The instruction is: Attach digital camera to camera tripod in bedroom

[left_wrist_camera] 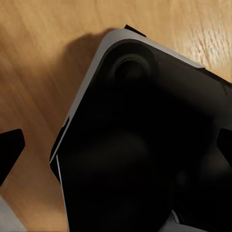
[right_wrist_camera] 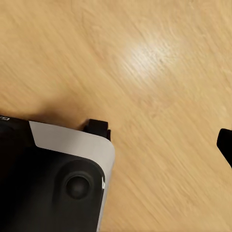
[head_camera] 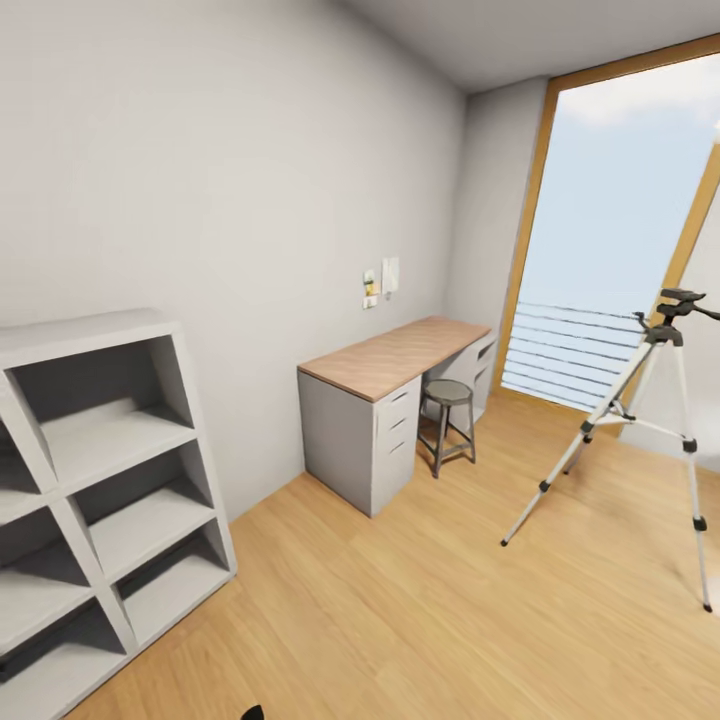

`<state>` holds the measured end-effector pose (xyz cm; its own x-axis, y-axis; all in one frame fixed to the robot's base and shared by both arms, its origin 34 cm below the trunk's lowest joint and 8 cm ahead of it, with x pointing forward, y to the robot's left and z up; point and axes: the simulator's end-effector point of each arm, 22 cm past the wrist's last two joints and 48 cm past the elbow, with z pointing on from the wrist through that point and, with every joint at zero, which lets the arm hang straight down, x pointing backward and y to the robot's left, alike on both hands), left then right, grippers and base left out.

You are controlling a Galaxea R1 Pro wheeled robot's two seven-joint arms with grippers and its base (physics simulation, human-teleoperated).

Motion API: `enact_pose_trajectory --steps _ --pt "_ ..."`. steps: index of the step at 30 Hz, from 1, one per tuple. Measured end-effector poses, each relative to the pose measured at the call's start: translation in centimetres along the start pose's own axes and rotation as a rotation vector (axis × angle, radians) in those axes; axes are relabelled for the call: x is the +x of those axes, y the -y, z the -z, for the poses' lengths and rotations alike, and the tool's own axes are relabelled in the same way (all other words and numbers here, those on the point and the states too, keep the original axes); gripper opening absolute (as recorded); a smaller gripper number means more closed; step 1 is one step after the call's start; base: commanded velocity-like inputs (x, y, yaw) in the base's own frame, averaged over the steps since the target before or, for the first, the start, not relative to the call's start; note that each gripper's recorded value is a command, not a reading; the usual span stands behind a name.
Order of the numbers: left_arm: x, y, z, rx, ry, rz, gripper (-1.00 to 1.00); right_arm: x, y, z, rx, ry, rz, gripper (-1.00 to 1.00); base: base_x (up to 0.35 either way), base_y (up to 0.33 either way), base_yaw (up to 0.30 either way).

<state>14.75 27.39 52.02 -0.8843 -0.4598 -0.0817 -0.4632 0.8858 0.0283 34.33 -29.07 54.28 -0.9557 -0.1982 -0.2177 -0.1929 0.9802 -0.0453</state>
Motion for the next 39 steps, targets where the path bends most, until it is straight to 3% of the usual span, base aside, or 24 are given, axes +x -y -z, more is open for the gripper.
enact_pose_trajectory --steps 20,31,39 --pt "-0.03 0.03 0.00 0.001 0.001 -0.004 1.00 -0.09 -0.04 0.00 0.001 0.003 -0.001 1.00 0.100 0.343 -0.013" --pt "-0.26 0.15 -0.01 0.004 0.007 -0.003 1.00 -0.09 -0.10 0.07 0.001 -0.002 -0.003 1.00 0.041 0.310 -0.199" --pt "-0.39 0.21 -0.02 0.005 0.009 0.002 1.00 -0.10 -0.07 0.11 0.002 -0.004 -0.007 1.00 0.002 0.049 -0.271"
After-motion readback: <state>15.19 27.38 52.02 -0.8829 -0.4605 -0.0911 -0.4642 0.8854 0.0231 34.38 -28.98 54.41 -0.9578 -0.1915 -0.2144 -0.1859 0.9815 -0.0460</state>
